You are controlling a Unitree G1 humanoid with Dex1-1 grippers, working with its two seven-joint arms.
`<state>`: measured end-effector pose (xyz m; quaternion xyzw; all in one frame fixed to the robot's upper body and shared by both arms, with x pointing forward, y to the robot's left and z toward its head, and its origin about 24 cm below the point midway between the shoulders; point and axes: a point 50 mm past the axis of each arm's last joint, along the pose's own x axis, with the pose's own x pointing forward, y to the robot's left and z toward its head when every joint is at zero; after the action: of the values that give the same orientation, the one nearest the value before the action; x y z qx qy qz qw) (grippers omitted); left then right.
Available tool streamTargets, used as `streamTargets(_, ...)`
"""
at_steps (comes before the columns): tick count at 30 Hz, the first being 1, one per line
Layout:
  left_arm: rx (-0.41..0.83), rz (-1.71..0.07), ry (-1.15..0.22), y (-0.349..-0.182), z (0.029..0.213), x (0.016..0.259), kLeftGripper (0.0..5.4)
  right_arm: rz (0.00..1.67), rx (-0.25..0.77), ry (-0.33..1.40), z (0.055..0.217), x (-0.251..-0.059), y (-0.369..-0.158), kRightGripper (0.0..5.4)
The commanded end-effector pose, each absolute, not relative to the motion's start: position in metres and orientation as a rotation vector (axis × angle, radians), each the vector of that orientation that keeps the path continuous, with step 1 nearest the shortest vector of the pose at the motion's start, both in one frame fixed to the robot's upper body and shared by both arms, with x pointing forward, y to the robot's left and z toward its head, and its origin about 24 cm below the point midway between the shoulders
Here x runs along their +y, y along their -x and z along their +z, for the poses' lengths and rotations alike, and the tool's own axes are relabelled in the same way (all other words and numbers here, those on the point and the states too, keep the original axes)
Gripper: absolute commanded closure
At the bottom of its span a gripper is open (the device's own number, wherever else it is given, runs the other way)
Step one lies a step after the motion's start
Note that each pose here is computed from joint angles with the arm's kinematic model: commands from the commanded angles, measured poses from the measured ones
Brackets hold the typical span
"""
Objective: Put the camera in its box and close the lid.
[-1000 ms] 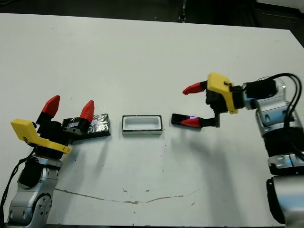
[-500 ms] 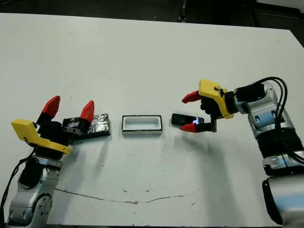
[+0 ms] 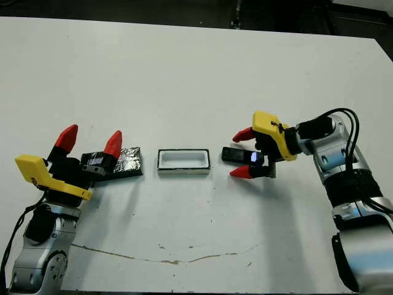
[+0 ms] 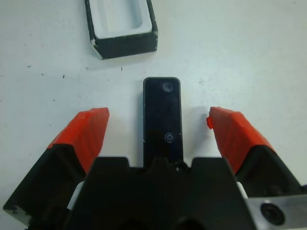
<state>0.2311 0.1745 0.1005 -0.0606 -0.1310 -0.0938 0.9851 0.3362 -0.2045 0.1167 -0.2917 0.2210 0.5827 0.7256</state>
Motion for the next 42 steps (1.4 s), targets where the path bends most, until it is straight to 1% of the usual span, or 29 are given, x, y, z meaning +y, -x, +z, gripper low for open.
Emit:
streamTargets(1, -0.240, -0.179, 0.112, -0.228, 0.096, 0.175, 0.00, 1.282, 0.553, 0.612, 0.104, -0.207, -0.333, 0.27)
streamTargets(4, -0.239, -0.176, 0.120, -0.228, 0.096, 0.175, 0.00, 1.274, 0.558, 0.603, 0.102, -0.207, -0.332, 0.70)
streamTargets(6, -0.238, -0.169, 0.113, -0.228, 0.096, 0.175, 0.00, 1.272, 0.557, 0.597, 0.101, -0.207, -0.331, 0.90)
streamTargets(11, -0.237, -0.169, 0.114, -0.228, 0.095, 0.176, 0.00, 1.273, 0.512, 0.626, 0.100, -0.207, -0.330, 1.55)
streamTargets(15, -0.239, -0.162, 0.101, -0.227, 0.095, 0.177, 0.00, 1.278, 0.500, 0.638, 0.100, -0.207, -0.329, 2.07)
streamTargets(19, -0.240, -0.171, 0.120, -0.227, 0.095, 0.176, 0.00, 1.275, 0.492, 0.647, 0.100, -0.207, -0.329, 2.59)
streamTargets(27, -0.240, -0.169, 0.113, -0.228, 0.095, 0.177, 0.00, 1.282, 0.460, 0.703, 0.107, -0.205, -0.329, 3.69)
streamTargets(32, -0.236, -0.164, 0.120, -0.227, 0.095, 0.176, 0.00, 1.281, 0.463, 0.668, 0.110, -0.205, -0.331, 3.74)
streamTargets(36, -0.239, -0.160, 0.107, -0.227, 0.095, 0.177, 0.00, 1.258, 0.416, 0.686, 0.116, -0.205, -0.333, 3.74)
streamTargets(40, -0.231, -0.162, 0.119, -0.227, 0.095, 0.177, 0.00, 1.210, 0.349, 0.690, 0.133, -0.205, -0.337, 3.74)
streamTargets(42, -0.232, -0.163, 0.116, -0.227, 0.095, 0.177, 0.00, 1.192, 0.273, 0.661, 0.143, -0.202, -0.339, 3.74)
